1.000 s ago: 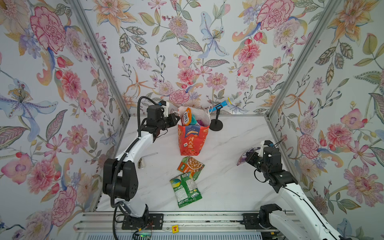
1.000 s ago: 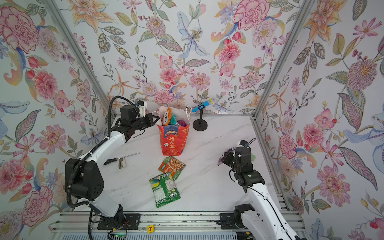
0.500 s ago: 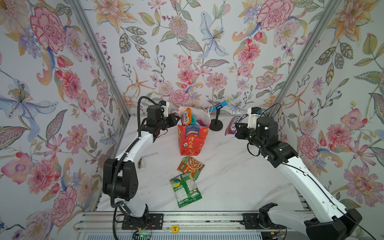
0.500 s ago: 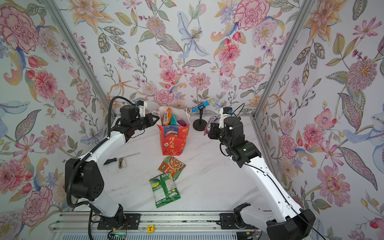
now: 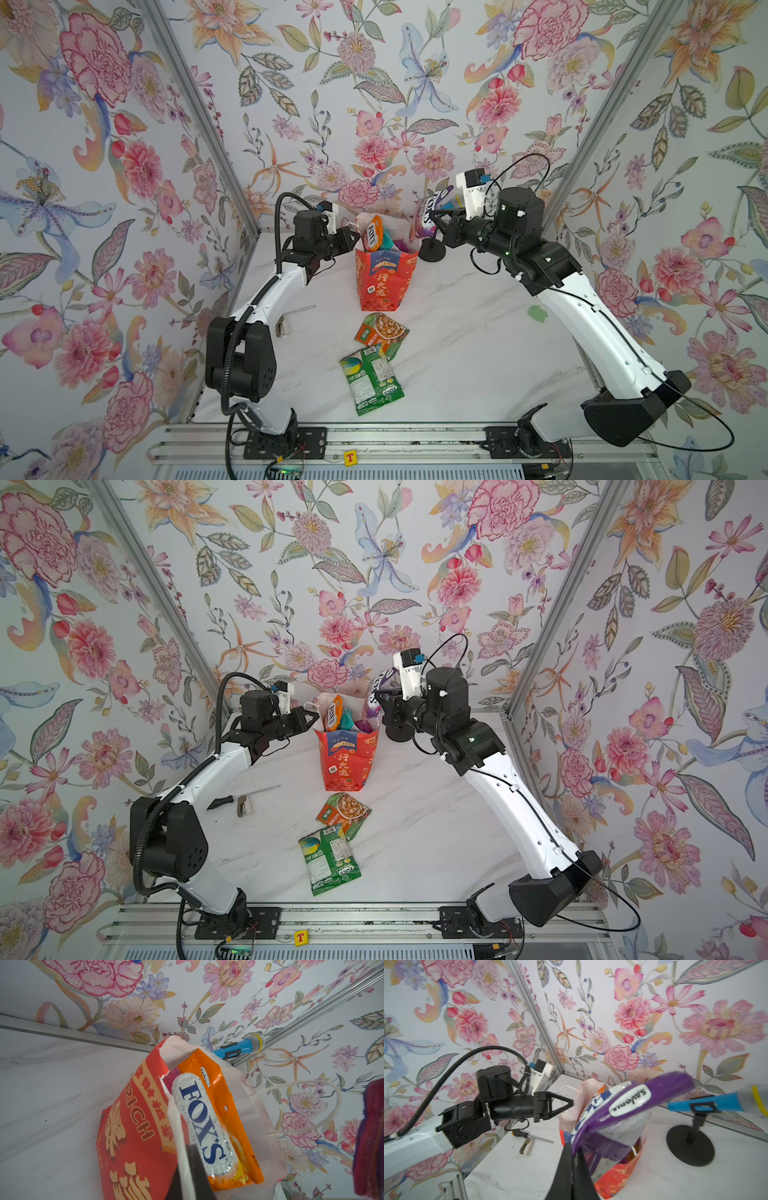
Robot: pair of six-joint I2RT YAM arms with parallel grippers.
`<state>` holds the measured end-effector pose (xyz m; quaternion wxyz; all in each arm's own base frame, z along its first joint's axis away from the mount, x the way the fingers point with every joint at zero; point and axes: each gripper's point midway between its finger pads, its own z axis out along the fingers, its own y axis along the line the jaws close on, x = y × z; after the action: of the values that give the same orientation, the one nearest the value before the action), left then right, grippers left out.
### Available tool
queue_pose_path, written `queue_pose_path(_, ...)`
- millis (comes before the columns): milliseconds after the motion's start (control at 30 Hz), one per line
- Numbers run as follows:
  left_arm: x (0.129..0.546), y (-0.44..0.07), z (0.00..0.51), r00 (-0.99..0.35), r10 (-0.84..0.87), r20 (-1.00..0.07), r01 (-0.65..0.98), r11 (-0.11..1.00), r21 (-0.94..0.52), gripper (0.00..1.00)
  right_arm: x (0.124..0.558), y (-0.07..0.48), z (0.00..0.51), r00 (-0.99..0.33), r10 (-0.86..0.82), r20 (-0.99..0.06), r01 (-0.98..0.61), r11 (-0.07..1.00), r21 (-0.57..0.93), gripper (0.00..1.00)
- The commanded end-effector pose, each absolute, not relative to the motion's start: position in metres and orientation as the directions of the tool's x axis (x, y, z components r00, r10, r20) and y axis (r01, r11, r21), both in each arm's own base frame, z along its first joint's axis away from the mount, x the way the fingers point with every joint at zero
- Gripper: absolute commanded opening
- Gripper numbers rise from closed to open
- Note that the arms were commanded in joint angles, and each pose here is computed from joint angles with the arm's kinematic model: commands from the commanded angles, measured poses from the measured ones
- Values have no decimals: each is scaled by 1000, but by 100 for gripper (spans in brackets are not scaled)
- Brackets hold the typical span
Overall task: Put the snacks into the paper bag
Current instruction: 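Carry the purple packet over the bag opening with the right gripper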
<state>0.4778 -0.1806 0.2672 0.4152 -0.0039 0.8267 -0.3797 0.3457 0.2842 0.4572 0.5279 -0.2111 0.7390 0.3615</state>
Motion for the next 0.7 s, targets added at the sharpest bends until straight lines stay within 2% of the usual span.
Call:
queue_pose_path(0,479,-175,259,-672,-317,-669,279,729,-625,0,329,311,479,-301,37,-953,-802,531,274,0)
queue_pose_path(400,478,-175,260,-671,-317,-670,281,728,-625,0,378,352,468,-366,-22,-930,-806,507,305,0)
queue_pose_path(667,479,-175,262,-669,-316,-673,283,728,-624,0,418,347,445,-417,-33,-908,-772,541,335,0)
